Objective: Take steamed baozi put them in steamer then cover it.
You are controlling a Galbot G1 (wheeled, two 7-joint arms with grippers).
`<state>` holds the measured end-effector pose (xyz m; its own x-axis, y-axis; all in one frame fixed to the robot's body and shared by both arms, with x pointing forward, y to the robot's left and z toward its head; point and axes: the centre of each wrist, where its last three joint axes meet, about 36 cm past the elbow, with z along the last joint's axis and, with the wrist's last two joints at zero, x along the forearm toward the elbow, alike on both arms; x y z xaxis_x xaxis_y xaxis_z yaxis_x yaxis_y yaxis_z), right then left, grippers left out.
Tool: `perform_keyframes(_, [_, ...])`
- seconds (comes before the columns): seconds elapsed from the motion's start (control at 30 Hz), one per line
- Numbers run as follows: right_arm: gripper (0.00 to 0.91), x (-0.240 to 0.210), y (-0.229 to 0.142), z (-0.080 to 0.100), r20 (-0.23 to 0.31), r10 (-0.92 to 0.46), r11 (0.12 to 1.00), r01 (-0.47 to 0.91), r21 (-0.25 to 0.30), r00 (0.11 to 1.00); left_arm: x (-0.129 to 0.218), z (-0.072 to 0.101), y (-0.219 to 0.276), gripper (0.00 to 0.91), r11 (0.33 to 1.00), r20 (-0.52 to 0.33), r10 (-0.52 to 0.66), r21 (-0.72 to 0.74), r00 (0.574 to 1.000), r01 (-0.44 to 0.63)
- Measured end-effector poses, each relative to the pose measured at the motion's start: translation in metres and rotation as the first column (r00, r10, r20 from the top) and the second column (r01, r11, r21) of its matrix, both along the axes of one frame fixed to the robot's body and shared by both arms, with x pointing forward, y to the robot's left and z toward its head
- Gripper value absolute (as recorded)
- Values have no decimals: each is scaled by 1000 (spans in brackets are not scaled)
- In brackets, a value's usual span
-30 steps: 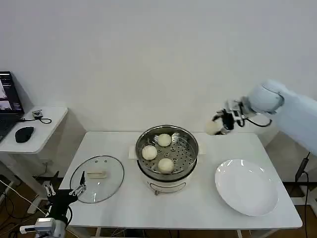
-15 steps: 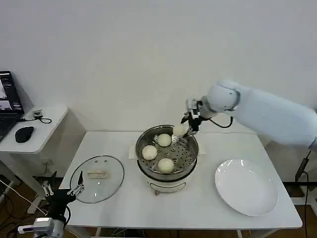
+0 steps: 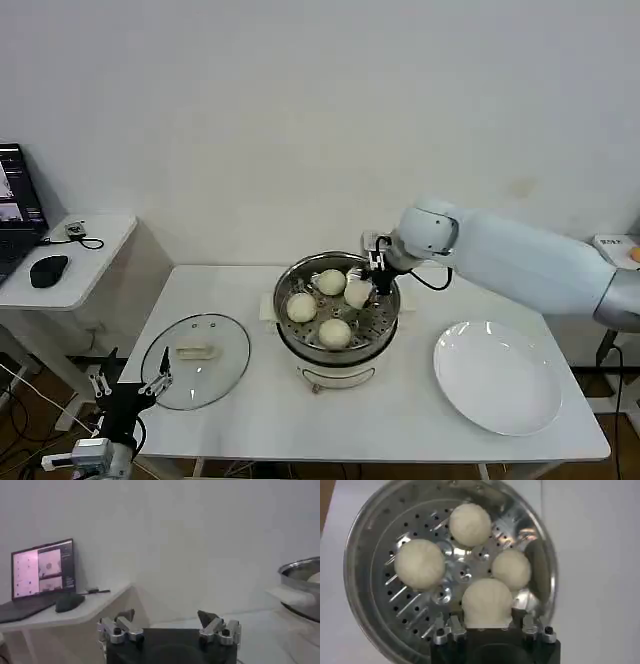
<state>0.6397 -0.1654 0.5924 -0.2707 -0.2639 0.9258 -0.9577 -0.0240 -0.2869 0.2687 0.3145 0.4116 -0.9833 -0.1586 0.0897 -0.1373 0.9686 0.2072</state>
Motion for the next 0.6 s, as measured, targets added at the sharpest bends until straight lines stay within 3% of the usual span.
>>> perform_keyframes(0.27, [665,-2,0,-16,-10,-6,1000,6,-21,1000,-1,0,1,907,1000,0,2,1,1000,-2])
perform_keyframes(0.3, [746,-2,-1,-17,-10,-6,1000,6,-22,1000,-1,0,1,907,1000,0,2,2,1000,-2])
perform_keyframes(0.33, [907,-3,-1,-17,-9,-6,1000,6,-22,1000,-1,0,1,907,1000,0,2,2,1000,-2])
perform_keyframes(0.6, [907,-4,-3,-7,13,-11,1000,11,-5,1000,-1,0,2,907,1000,1,4,3,1000,-4])
